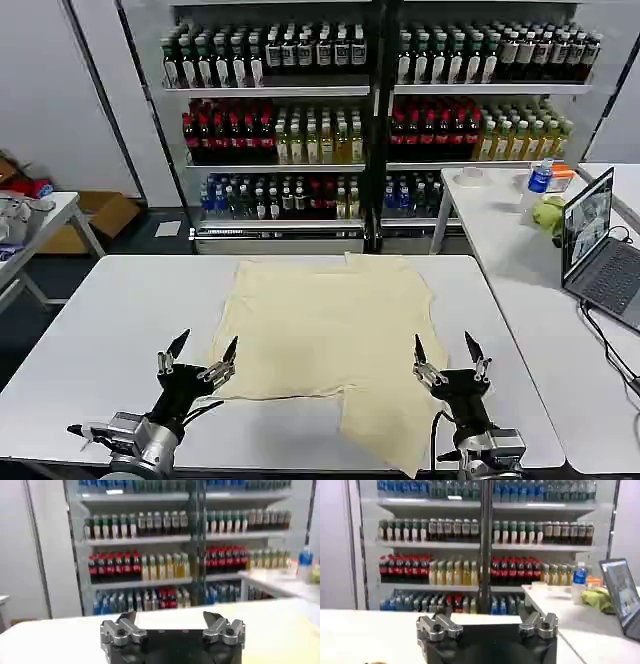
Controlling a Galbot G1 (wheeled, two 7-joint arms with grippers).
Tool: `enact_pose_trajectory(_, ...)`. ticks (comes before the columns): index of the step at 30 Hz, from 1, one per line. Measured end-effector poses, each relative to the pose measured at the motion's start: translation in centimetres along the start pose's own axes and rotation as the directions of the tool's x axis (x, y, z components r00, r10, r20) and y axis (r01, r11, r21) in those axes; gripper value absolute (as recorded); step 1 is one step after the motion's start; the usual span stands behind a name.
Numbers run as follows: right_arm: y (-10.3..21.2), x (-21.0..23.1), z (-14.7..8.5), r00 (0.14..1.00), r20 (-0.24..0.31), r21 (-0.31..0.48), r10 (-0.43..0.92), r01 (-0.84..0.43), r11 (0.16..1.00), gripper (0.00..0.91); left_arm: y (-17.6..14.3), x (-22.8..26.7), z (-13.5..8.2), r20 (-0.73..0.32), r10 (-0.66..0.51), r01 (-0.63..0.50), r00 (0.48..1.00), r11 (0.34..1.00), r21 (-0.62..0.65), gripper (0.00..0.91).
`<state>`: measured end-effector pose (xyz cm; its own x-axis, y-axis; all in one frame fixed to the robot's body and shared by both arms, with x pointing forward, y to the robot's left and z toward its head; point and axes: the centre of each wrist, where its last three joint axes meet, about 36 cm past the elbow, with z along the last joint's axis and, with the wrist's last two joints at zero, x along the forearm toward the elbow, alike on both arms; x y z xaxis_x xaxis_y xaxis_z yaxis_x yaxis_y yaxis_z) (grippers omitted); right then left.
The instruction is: Fold and organize the clothes.
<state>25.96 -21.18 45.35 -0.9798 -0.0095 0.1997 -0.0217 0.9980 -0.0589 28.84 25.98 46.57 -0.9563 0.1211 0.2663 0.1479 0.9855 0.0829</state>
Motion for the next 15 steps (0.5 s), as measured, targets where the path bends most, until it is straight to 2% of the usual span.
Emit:
enact_pose_trajectory(7, 0.6, 1.9, 0.7, 0.993, -0.116, 0.023, 0.01, -0.007, 1.0, 0.907, 0.4, 0.2, 0.7, -0.126, -0.002, -0.005, 0.992, 0.998, -0.061, 0.907)
enact_pose_trajectory(15, 1.8, 3.5, 2.4, 0.974, -0.225, 0.034, 0.031, -0.024, 0.999, 0.907, 0.7, -0.3, 1.6, -0.206, -0.016, -0.006, 0.978, 0.994, -0.106, 0.907)
